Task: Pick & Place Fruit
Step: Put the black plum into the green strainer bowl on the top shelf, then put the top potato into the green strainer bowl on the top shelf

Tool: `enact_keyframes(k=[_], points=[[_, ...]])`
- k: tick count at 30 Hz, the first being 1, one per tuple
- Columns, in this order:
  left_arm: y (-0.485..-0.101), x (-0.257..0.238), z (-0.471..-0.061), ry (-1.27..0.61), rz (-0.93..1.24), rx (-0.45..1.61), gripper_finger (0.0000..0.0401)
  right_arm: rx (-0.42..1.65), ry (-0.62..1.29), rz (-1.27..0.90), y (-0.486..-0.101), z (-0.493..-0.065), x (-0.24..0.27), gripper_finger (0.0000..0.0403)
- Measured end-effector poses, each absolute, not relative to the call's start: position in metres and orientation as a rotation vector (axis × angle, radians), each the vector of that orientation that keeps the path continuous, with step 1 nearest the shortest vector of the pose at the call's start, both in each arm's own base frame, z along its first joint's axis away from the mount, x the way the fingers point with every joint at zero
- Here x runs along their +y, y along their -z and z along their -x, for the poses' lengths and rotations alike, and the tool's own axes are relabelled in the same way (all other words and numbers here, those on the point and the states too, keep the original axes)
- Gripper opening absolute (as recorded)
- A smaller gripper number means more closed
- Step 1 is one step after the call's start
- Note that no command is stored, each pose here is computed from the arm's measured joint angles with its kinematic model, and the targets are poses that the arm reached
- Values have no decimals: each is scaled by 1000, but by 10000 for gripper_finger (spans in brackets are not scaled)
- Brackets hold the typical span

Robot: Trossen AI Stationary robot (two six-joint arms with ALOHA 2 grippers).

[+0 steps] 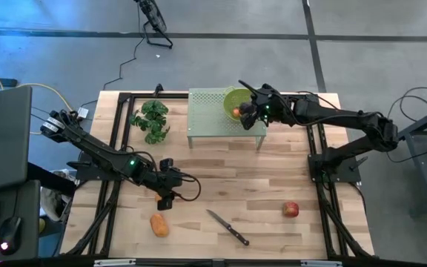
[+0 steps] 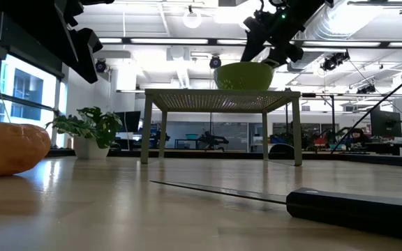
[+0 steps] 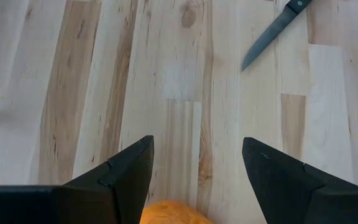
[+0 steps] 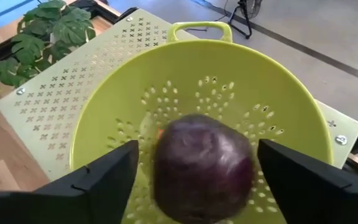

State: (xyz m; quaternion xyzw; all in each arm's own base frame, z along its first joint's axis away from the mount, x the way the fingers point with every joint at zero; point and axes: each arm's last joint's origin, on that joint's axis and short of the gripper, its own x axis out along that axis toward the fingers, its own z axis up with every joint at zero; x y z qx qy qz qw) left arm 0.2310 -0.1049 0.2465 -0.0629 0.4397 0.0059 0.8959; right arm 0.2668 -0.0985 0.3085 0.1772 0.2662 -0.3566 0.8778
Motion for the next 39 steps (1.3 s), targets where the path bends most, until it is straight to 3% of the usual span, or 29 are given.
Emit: enact_keyframes(k=[8,17,27,39], points=[[-246,-105,-231,-14,133,911,242,551,728,-349,-312,-264,-97,365],[-246,-105,-231,-25,155,911,242,427,700,-342,-343,-238,-87,357],[-246,-104,-231,-85,216,902,242,356,543,-267,-366,-222,-48,356],[-246,-104,-230,-162,356,904,242,463,465,-227,-360,-214,-16,356]])
